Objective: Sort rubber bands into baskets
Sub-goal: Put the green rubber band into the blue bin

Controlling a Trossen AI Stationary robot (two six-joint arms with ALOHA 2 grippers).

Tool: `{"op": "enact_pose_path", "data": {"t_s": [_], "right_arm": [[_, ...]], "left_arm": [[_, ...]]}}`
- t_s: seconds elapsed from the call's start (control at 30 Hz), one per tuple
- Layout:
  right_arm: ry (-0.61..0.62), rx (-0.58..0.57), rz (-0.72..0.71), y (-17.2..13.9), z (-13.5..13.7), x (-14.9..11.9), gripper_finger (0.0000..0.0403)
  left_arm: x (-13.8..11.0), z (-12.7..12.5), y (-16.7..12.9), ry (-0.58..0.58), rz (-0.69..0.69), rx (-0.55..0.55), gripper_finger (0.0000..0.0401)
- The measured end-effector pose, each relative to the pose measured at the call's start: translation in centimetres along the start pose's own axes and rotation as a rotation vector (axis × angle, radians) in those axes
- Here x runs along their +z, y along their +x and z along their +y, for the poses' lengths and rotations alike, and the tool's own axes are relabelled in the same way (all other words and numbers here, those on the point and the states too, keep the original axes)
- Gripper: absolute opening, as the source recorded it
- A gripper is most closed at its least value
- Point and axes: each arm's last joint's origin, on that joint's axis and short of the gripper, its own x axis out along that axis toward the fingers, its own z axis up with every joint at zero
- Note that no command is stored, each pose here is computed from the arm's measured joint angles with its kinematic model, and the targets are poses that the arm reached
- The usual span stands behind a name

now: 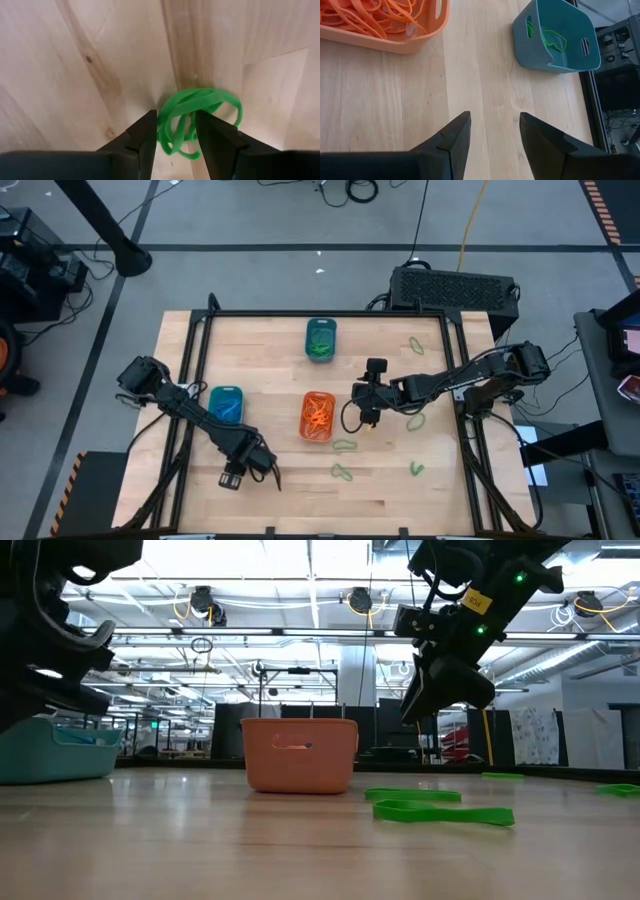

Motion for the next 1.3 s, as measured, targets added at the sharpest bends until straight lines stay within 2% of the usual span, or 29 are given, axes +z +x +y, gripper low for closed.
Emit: {"op": "enact_pose_path", "data": {"t_s": [0.43, 0.53, 0.73, 0.9, 1.13, 1.3], "right_arm": [[0.0, 0.0, 0.0, 0.0, 0.0, 0.0, 0.0162], [-0.001, 0.0, 0.0, 0.0, 0.0, 0.0, 0.0162], [-0.003, 0.0, 0.0, 0.0, 0.0, 0.0, 0.0162], [-0.003, 0.0, 0.0, 0.0, 0.0, 0.0, 0.0162], [-0.002, 0.0, 0.0, 0.0, 0.0, 0.0, 0.0162], [-0.002, 0.0, 0.0, 0.0, 0.0, 0.0, 0.0162]], "left_arm": [[0.3, 0.2, -0.4, 0.012, -0.014, -0.004, 0.0133], [0.4, 0.4, -0.5, 0.002, -0.016, -0.005, 0.0106], [0.6, 1.0, -0.6, -0.022, -0.021, -0.009, 0.0017], [0.5, 1.2, -0.8, -0.035, -0.008, -0.034, 0.0006], [-0.2, 1.3, -3.7, -0.082, 0.103, 0.0, 0.0003], [-0.3, 1.1, -6.9, -0.074, 0.012, 0.071, 0.0002]]}}
